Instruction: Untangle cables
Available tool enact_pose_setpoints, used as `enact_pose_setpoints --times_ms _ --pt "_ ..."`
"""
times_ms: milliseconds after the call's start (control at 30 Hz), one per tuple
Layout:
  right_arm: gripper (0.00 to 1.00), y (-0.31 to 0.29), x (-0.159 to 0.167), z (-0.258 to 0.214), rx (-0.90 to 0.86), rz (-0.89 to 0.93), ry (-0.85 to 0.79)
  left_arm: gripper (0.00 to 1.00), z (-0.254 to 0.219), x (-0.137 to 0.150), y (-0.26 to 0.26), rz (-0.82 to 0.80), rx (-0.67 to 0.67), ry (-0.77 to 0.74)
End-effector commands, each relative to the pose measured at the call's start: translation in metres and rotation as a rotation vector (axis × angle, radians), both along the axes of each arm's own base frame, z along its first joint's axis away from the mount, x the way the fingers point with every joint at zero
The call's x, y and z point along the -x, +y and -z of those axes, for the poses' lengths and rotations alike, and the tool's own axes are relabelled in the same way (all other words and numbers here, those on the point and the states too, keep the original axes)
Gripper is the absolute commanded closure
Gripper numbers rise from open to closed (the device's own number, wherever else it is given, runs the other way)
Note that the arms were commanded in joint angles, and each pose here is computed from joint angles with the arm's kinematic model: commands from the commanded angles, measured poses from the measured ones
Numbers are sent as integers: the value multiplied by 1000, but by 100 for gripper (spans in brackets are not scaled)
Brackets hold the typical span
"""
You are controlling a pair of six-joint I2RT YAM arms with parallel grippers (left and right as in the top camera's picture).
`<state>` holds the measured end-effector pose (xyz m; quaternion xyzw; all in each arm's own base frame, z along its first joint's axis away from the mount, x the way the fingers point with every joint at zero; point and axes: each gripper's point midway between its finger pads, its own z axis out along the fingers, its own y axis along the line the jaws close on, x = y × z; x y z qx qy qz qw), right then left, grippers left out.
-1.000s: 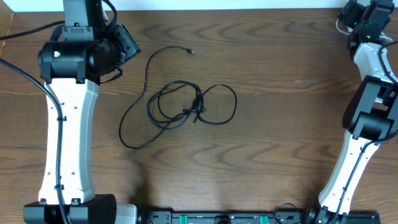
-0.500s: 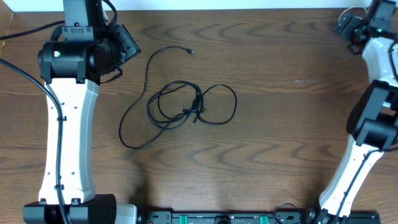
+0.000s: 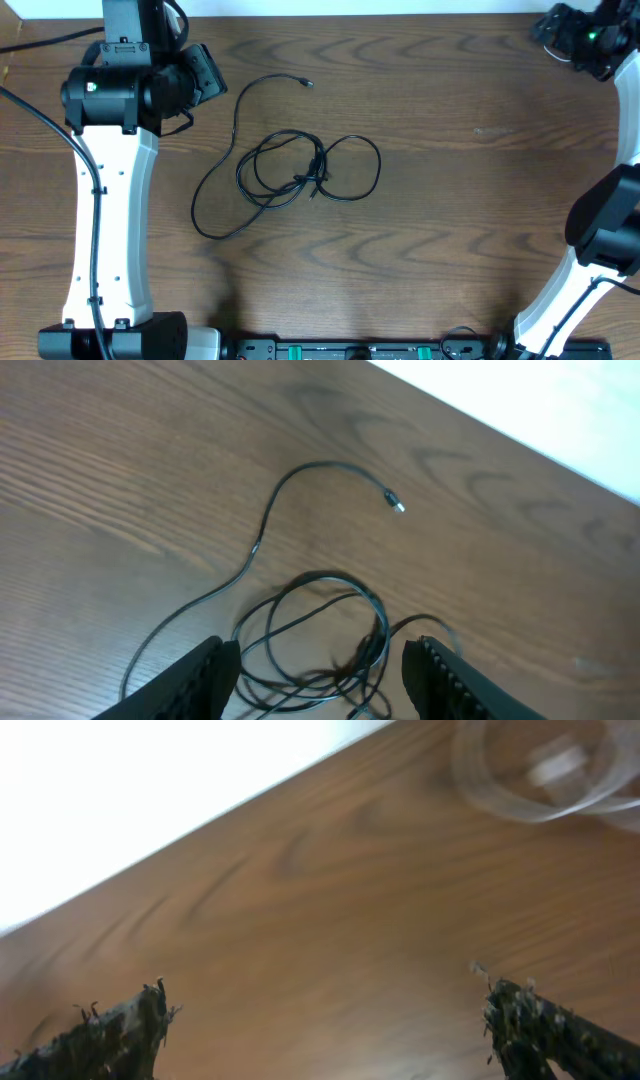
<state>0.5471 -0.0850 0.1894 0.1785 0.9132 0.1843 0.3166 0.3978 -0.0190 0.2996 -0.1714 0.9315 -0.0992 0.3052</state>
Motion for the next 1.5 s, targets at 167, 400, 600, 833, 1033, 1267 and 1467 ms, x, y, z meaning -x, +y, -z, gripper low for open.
enact_pose_setpoints --times_ms 167,400,600,833,1033,1267,1467 --pt "2 127 43 -2 -112 -399 94 41 13 20 2 110 -89 82" --pt "1 162 69 24 62 -430 254 42 45 30 -2 139 -69 192" --pt "1 187 80 27 73 -484 283 42 81 32 -5 154 -53 294" --pt "1 196 84 28 75 -503 292 42 106 29 -12 175 -14 360" --pt "1 197 85 28 75 -507 296 42 120 25 -12 175 -12 397" --pt "1 197 81 27 80 -506 280 43 131 15 -13 192 -12 396" --pt "1 193 81 29 103 -494 286 43 140 4 -47 390 116 354"
